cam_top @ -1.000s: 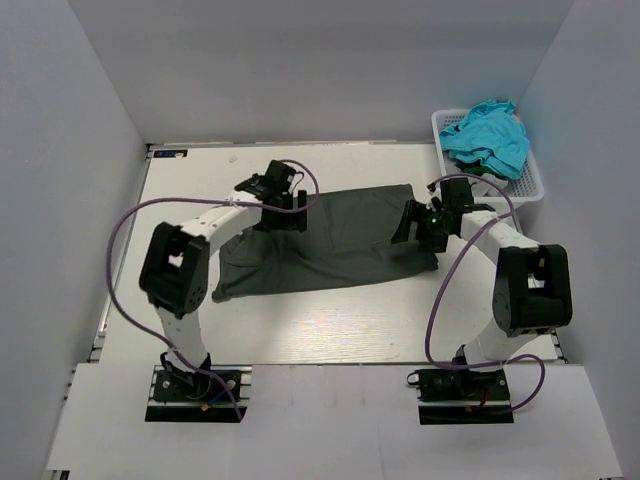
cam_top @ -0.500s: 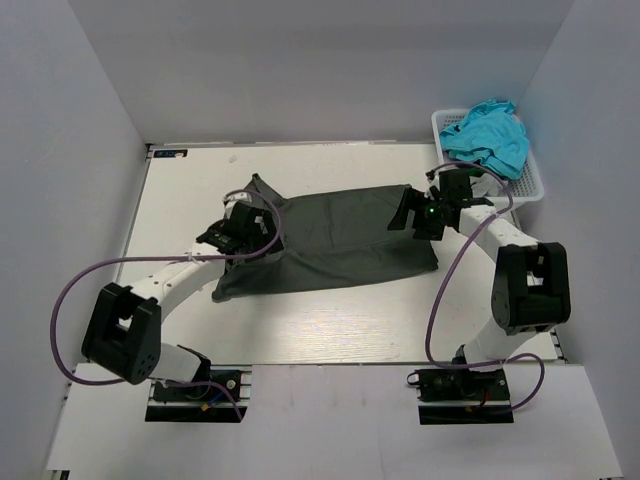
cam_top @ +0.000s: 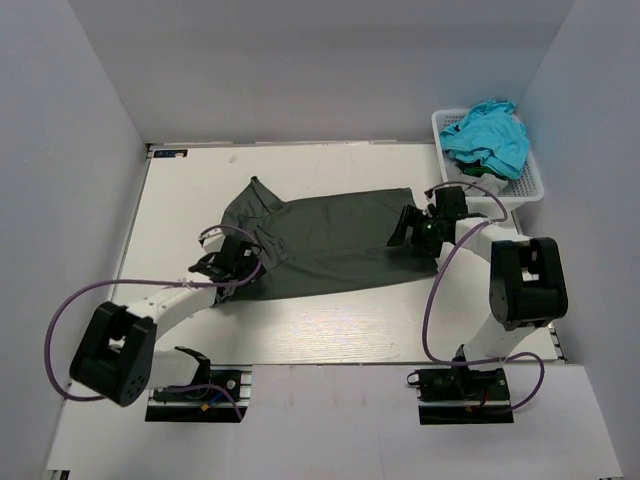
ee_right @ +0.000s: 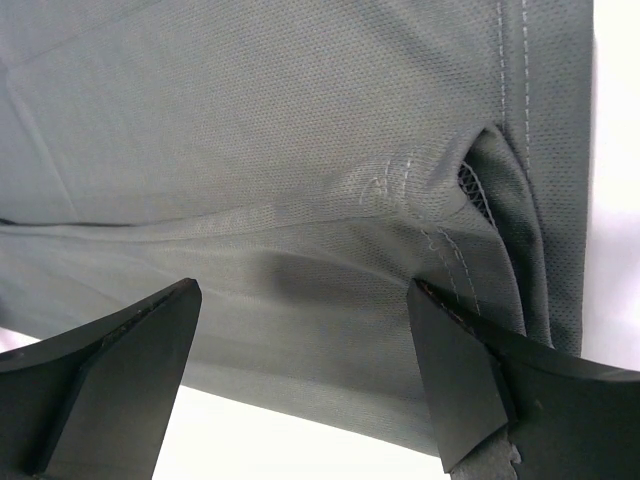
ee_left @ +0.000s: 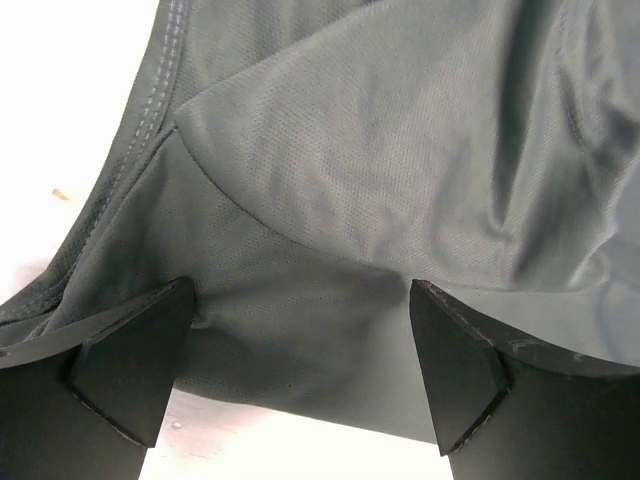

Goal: Fold and stack the t-shirts
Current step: Fold the flattened tshirt in 1/3 of the way

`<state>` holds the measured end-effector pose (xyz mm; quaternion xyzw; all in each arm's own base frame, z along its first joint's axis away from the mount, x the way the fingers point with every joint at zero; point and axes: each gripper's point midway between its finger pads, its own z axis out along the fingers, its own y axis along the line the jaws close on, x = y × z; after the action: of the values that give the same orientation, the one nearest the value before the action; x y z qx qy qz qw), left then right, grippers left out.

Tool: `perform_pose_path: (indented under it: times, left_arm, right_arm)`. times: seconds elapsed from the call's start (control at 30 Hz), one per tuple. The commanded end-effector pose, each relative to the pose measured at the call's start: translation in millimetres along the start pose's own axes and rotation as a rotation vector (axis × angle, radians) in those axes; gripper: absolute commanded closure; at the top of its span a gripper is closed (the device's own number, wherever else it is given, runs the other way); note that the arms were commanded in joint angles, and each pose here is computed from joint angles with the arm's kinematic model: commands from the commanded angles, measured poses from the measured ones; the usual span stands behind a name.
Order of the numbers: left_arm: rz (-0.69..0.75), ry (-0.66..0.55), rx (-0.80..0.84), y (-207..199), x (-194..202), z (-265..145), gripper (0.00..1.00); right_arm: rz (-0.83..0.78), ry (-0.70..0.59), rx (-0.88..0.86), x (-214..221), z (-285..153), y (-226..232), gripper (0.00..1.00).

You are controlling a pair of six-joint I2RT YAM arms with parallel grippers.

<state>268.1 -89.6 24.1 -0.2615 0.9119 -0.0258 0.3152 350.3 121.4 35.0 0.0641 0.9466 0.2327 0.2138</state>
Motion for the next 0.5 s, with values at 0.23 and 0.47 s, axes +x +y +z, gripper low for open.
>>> perform_pose_path:
  times: [0.23, 0.47]
  left_arm:
    - [-0.166, 0.134, -0.091, 45, 42, -24, 0.00]
    - [-0.092, 0.003, 0.020, 12, -16, -69, 0.00]
  right_arm:
    - [0.014, 0.041, 0.091, 51, -21, -19, 0.10]
    - [-0.135, -0.018, 0.026, 32, -48, 12, 0.10]
